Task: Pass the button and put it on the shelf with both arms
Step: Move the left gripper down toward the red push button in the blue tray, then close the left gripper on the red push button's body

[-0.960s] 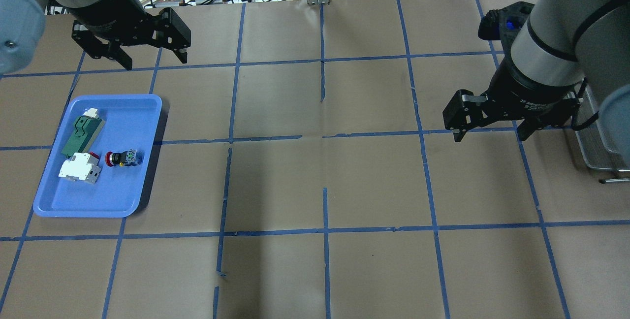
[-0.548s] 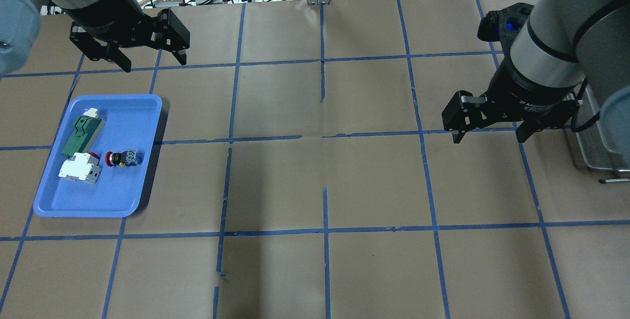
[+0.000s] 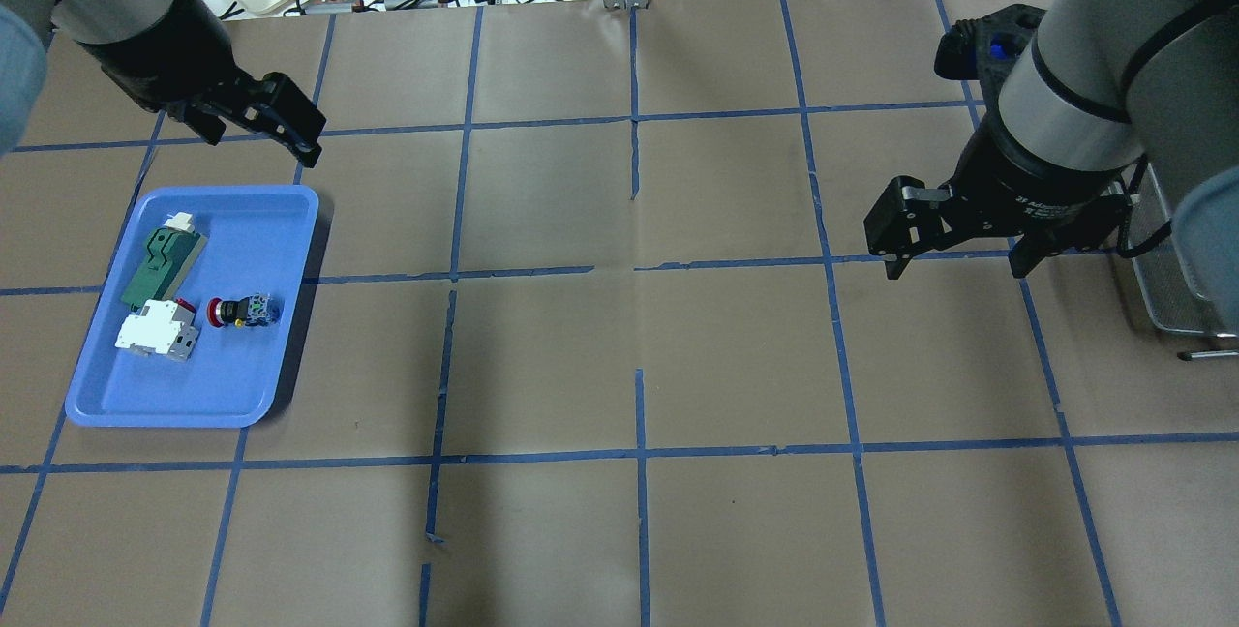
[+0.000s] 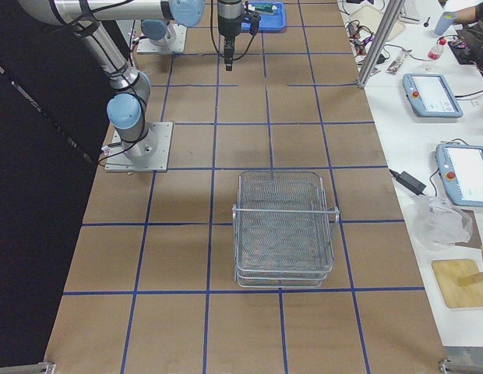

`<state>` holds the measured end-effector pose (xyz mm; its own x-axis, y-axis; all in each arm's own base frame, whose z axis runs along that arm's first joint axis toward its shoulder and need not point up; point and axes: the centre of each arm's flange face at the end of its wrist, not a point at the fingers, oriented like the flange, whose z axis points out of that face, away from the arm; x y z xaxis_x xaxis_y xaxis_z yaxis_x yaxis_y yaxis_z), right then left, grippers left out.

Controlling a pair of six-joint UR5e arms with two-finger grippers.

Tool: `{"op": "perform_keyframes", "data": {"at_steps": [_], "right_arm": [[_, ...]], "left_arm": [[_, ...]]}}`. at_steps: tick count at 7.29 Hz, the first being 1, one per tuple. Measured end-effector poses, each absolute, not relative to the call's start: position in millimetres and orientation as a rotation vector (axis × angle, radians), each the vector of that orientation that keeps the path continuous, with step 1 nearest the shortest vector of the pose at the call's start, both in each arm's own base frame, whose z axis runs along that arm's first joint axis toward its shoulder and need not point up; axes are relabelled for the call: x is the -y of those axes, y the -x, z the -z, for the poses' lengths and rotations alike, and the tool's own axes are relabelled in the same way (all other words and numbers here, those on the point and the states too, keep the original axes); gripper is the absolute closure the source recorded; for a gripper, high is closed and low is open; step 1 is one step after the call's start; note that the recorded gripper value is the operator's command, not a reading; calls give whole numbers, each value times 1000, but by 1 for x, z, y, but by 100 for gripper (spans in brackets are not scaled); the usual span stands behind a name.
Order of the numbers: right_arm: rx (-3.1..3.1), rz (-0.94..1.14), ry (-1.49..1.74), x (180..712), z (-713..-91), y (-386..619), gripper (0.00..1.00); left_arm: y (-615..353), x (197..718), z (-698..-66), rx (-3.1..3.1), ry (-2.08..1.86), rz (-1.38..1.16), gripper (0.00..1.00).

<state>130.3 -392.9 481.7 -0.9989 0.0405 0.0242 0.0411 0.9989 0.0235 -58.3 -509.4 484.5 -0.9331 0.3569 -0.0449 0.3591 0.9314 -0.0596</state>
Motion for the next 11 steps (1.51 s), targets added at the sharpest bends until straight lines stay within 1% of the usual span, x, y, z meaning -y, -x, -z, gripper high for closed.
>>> {"op": "perform_keyframes", "data": {"at_steps": [3, 5, 7, 9, 11], "right_arm": [[3118, 66, 64, 393, -474, -131, 0], [3119, 91, 61, 390, -467, -131, 0], [3131, 99, 61, 390, -464, -133, 0], [3145, 63, 61, 393, -465, -134, 0], [3149, 32, 62, 395, -467, -134, 0]], "left_arm": [[-28, 515, -462, -2907, -1061, 69, 0], [-105, 509, -424, -2776, -1465, -5, 0], [-137, 517, -378, -2536, -1893, -33, 0], [-160, 536, -328, -2313, -2162, -40, 0], [-168, 546, -272, -2204, -2248, -33, 0]]}}
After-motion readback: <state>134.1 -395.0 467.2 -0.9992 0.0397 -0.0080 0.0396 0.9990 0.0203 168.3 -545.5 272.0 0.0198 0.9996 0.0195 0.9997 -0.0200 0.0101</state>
